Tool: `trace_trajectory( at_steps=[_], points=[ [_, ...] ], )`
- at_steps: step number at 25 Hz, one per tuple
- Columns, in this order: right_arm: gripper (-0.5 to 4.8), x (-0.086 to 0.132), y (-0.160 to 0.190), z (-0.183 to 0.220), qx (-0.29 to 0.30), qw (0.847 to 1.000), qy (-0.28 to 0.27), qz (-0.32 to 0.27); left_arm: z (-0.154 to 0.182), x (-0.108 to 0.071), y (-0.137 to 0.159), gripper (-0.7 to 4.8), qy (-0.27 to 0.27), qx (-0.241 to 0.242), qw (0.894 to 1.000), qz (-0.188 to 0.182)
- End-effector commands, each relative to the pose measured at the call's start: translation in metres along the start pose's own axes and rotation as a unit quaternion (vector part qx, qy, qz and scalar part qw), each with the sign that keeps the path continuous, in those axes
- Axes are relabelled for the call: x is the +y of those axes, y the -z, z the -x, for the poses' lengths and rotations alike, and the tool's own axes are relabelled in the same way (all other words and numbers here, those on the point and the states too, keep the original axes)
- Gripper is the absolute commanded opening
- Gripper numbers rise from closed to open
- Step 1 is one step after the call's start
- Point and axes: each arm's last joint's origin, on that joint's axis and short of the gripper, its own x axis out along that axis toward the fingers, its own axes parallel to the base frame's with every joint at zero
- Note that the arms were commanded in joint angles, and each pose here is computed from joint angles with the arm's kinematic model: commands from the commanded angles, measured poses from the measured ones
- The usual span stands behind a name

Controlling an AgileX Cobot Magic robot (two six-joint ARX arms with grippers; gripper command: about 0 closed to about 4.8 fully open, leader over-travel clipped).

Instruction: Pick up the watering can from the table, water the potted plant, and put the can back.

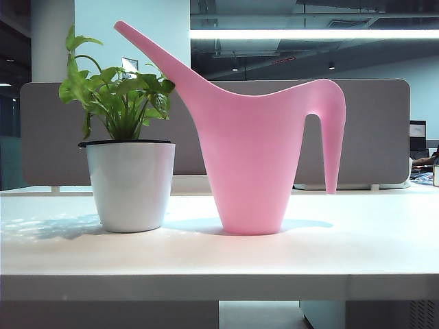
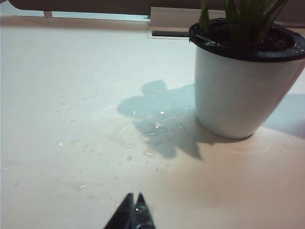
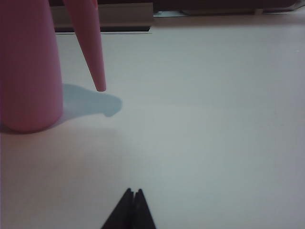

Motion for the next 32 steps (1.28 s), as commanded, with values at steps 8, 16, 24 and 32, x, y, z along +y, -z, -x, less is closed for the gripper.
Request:
trace_trajectory(
  at_steps=[8, 16, 24, 32],
  points=[
    [-0.01, 0.0, 0.001, -0.001, -0.004, 1.0, -0.002, -0.001, 0.0, 0.0, 0.0, 0.03, 0.002, 0.004, 1.0, -0.002],
    [-0.01, 0.0, 0.001, -0.001, -0.004, 1.0, -0.002, -0.001, 0.018, -0.006, -0.043, 0.03, 0.014, 0.145, 0.989, -0.002],
    [-0.01, 0.0, 0.001, -0.001, -0.004, 1.0, -0.002, -0.001, 0.023, -0.019, -0.132, 0.03, 0.055, 0.118, 0.991, -0.017],
    [-0.01, 0.0, 0.001, -0.001, -0.004, 1.0, -0.002, -0.001, 0.038, -0.036, -0.203, 0.03, 0.127, 0.04, 0.991, -0.029]
  ],
)
